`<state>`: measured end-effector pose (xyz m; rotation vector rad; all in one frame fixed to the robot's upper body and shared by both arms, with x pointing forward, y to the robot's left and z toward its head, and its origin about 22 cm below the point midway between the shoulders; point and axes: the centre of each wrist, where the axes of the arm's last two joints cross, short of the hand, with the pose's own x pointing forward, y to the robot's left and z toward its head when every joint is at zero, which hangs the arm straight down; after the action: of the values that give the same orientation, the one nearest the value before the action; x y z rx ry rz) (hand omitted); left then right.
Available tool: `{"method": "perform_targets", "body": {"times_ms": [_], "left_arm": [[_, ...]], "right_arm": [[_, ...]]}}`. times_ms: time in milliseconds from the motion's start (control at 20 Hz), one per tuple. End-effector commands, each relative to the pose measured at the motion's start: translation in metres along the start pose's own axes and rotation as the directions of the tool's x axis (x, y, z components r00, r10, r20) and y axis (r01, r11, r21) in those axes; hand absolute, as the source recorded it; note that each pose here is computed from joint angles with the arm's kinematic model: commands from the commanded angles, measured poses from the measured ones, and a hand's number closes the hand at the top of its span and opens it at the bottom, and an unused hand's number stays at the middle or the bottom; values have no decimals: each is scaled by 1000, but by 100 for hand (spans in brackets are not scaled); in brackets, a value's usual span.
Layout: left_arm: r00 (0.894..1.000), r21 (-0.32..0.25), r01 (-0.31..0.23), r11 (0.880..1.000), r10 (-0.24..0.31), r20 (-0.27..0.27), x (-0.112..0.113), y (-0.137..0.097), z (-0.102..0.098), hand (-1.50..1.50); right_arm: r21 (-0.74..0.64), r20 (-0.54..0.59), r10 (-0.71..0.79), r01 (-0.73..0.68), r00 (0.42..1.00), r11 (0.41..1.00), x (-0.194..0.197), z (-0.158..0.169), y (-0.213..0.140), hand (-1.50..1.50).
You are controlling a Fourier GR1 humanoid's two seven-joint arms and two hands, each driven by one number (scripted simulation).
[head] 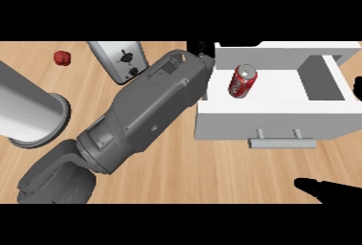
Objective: Pick up the can, place it into the drawer and close the drawer
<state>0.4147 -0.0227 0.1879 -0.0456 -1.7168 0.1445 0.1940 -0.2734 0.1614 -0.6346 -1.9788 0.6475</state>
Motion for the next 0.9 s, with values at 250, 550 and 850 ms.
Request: {"method": "perform_targets", "body": {"times_ms": [250,550,850], "left_arm": [[1000,30,12,999,-12,-8,11,6,-2,-150],[999,43,38,998,-37,-19,16,38,-16,-150],[999,46,41,998,-41,-6,29,54,-16,-150]], "right_arm": [[84,46,207,-210,977,974,-7,-64,54,-150],[152,87,327,-337,941,929,-28,-97,100,-150],[191,55,467,-468,883,863,-54,-129,119,-150]]}}
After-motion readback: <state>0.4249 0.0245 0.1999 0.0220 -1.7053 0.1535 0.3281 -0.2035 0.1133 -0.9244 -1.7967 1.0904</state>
